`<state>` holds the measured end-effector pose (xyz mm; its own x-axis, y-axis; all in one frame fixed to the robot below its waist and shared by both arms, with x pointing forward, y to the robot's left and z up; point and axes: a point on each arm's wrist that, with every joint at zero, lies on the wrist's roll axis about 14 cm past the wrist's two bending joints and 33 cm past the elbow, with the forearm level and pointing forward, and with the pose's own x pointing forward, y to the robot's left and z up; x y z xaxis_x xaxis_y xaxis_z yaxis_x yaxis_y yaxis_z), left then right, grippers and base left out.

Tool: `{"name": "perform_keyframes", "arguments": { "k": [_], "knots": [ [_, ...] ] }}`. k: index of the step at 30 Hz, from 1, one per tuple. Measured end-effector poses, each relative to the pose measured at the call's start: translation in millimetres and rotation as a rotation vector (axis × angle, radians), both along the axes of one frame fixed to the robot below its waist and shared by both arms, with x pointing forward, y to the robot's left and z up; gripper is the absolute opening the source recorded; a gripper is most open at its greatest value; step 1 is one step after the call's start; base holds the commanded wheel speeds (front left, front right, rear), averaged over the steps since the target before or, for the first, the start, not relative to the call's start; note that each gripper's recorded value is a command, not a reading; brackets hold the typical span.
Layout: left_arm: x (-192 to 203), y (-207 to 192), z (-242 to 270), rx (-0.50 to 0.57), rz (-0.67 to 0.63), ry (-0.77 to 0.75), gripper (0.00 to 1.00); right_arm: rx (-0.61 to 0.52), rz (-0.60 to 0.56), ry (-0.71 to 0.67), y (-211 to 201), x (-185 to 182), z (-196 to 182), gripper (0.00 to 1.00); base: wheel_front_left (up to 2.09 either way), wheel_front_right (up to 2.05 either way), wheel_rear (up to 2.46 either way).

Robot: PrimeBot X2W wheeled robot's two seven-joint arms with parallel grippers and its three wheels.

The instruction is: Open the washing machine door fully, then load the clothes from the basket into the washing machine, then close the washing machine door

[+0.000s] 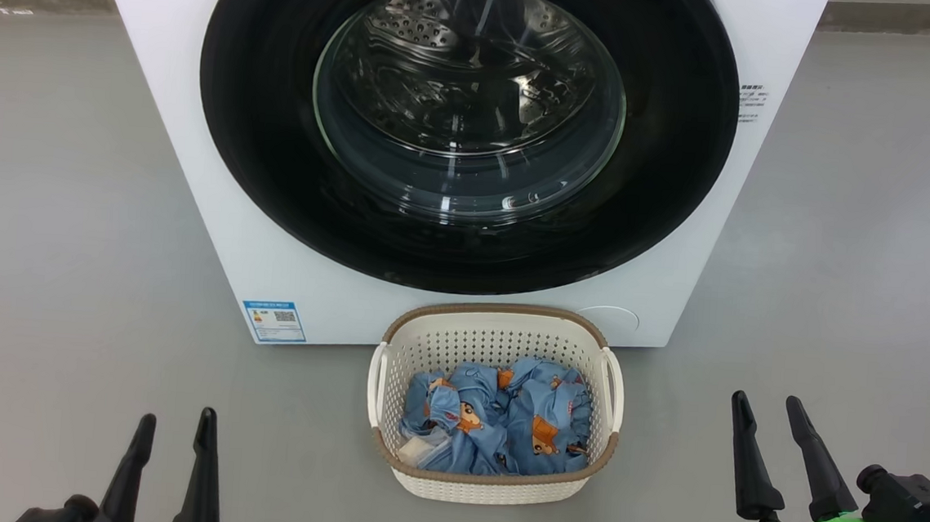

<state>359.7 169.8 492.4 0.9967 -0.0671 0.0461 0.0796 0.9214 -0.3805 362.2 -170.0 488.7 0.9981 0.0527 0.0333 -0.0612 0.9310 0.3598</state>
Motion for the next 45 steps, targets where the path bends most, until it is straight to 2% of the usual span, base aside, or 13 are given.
{"name": "perform_keyframes", "arguments": {
  "k": [22,45],
  "knots": [
    [1,3,-8,0.033,0.007,0.023,1.00,-0.001,-0.020,0.011,-5,-1,-4,1.00,0.12,0.12,-0.24],
    [6,1,-16,0.021,0.009,0.046,1.00,0.002,-0.015,0.033,-3,4,-11,1.00,1.14,1.14,-2.27]
  ]
}}
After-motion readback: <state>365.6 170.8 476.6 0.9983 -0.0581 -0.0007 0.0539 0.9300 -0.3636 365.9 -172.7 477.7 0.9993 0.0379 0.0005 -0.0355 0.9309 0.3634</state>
